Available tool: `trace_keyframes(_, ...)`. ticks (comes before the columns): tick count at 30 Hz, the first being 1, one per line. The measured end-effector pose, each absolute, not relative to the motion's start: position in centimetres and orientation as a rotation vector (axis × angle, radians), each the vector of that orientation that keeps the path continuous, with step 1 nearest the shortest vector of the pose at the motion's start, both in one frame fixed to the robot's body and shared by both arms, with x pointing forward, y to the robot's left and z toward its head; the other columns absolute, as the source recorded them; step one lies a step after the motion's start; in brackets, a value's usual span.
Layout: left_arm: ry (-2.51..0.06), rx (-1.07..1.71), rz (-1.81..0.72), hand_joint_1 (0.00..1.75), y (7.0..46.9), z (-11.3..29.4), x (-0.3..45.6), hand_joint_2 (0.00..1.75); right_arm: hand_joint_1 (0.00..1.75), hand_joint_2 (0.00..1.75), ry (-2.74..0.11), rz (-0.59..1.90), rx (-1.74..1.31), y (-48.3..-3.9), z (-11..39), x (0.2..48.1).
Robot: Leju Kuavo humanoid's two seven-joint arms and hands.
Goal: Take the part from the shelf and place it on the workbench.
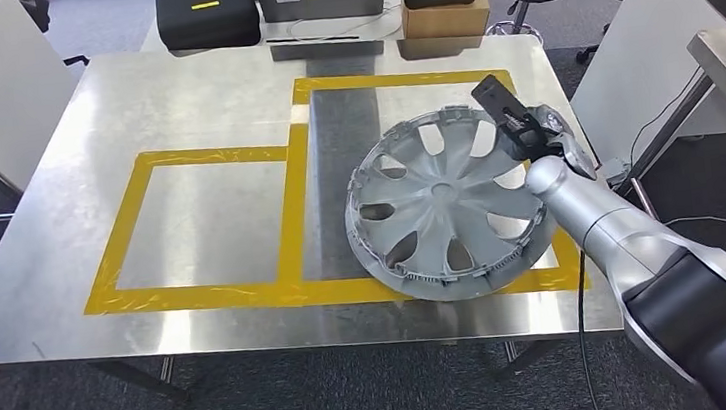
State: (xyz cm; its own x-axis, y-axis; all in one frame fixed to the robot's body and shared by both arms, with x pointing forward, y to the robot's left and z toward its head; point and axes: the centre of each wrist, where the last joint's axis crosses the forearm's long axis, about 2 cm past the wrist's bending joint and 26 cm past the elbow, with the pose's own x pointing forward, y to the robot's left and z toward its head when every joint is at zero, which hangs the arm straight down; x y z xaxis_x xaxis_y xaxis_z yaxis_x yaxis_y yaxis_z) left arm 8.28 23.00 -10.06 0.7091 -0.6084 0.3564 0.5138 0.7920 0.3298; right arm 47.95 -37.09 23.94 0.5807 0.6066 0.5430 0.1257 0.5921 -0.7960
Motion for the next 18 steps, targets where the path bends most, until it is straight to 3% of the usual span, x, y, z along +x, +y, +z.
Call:
trace_keyframes(7, -0.452, 0.211, -0.609, 0.00, 23.1, -10.3, 7.2, 0.00, 1.62, 1.75, -0.863, 0.071, -0.972, -44.1, 27.8, 47.6)
trace_keyframes(17, -0.495, 0.190, -0.684, 0.00, 23.0, -10.3, 7.1, 0.00, 1.62, 1.75, -0.783, 0.018, -0.975, -47.9, 27.1, 45.8)
trace_keyframes(18, -0.495, 0.190, -0.686, 0.00, 23.0, -10.3, 7.1, 0.44, 1.22, 1.75, -0.784, 0.017, -0.978, -48.1, 27.1, 45.7)
